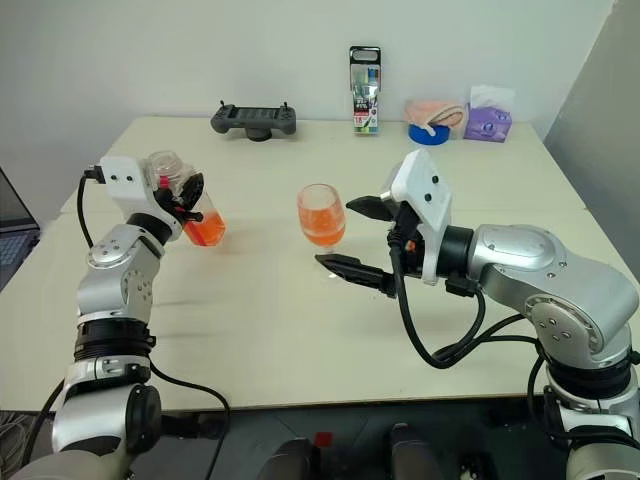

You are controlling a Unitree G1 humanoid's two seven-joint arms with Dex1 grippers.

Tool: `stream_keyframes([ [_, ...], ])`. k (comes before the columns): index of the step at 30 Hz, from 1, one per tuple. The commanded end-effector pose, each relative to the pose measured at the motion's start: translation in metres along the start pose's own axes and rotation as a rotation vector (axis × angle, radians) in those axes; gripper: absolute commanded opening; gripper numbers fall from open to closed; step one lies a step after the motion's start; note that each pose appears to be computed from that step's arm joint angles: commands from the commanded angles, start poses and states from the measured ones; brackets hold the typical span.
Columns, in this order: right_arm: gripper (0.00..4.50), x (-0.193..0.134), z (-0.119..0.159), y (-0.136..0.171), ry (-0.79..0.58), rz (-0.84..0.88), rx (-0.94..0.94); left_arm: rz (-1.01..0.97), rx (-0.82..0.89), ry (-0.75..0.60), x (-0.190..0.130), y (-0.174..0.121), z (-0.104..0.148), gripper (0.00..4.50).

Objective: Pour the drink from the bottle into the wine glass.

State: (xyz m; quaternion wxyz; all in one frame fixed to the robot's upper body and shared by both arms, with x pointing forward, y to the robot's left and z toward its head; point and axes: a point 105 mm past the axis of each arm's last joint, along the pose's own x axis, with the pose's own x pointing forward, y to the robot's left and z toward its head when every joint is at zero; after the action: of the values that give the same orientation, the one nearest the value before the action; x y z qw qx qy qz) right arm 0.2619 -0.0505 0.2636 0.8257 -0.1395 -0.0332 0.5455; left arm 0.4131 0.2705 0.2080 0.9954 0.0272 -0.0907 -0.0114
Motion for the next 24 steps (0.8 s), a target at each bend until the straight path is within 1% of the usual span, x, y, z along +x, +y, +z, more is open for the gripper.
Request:
stream_keyframes([
  [1,4.5,-0.002,0.009,-0.001,-0.024,-0.004,-0.052,-0.01,0.014,-0.072,-0.006,-0.002,0.013,1.66],
  [3,4.5,-0.003,0.008,-0.003,-0.016,-0.001,-0.059,-0.016,-0.013,-0.066,-0.009,-0.003,0.006,1.66],
  [7,4.5,-0.004,0.006,-0.005,-0.007,-0.006,-0.064,0.041,-0.004,-0.027,-0.012,0.008,-0.007,1.66],
  [9,4.5,-0.003,0.006,-0.005,-0.005,-0.004,-0.066,0.048,-0.013,-0.018,-0.012,0.01,-0.011,2.39],
  [12,4.5,-0.003,0.006,-0.008,0.001,-0.006,-0.067,0.051,0.006,0.005,-0.011,0.009,-0.016,3.19],
  [13,4.5,-0.003,0.005,-0.01,0.001,-0.012,-0.063,0.057,0.011,0.011,-0.011,0.01,-0.017,3.57],
  [16,4.5,-0.003,0.004,-0.011,0.006,-0.017,-0.066,0.067,0.014,0.026,-0.012,0.013,-0.021,4.47],
  [24,4.5,-0.005,0.001,-0.018,0.018,-0.033,-0.076,0.035,0.049,0.066,-0.022,0.014,-0.026,4.47],
])
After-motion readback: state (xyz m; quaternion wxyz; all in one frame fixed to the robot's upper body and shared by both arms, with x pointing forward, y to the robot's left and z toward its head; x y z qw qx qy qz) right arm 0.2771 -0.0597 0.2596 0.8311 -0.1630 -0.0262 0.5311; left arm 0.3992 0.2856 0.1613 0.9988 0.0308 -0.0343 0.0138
